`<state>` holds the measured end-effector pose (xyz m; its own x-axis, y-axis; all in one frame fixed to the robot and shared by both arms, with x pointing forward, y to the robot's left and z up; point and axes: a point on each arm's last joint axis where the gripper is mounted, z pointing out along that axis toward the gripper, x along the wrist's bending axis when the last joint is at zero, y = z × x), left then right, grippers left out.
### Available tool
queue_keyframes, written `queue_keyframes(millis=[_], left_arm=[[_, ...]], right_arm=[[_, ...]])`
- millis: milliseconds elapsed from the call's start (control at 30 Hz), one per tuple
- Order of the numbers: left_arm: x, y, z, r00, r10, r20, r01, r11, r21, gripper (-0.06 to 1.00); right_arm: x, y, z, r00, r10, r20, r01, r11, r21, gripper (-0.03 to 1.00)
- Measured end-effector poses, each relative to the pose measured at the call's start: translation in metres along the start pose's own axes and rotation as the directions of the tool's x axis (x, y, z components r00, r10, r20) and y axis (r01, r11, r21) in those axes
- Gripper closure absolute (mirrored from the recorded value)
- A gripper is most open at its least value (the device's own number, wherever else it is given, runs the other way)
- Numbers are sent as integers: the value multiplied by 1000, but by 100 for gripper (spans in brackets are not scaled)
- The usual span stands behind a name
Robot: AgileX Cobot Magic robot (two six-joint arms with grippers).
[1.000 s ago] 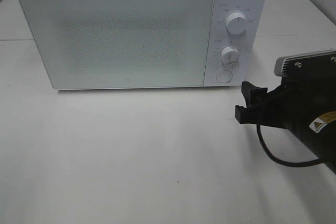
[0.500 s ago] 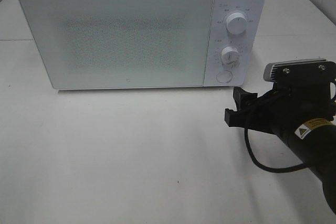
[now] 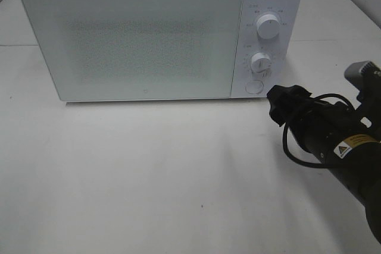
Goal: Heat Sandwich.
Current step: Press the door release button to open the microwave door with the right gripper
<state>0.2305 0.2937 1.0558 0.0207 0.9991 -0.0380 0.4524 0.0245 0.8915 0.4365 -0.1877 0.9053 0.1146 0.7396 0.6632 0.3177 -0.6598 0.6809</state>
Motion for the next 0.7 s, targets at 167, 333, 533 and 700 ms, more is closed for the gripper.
queue_keyframes(millis=[167, 333, 533, 700], left_arm=[[0, 0, 0, 1000, 0, 0, 0, 1000, 0, -3], [0, 0, 0, 1000, 0, 0, 0, 1000, 0, -3], [0, 0, 0, 1000, 0, 0, 0, 1000, 0, -3], [0, 0, 0, 1000, 0, 0, 0, 1000, 0, -3]], right_arm=[[0, 0, 0, 932, 362, 1, -362, 932, 1, 27], [0, 0, 0, 796, 605, 1, -605, 796, 0, 31], [-1, -1, 0, 692, 721, 12, -722, 692, 2, 49], [-2, -3, 0, 685, 727, 39, -728, 686, 5, 80]])
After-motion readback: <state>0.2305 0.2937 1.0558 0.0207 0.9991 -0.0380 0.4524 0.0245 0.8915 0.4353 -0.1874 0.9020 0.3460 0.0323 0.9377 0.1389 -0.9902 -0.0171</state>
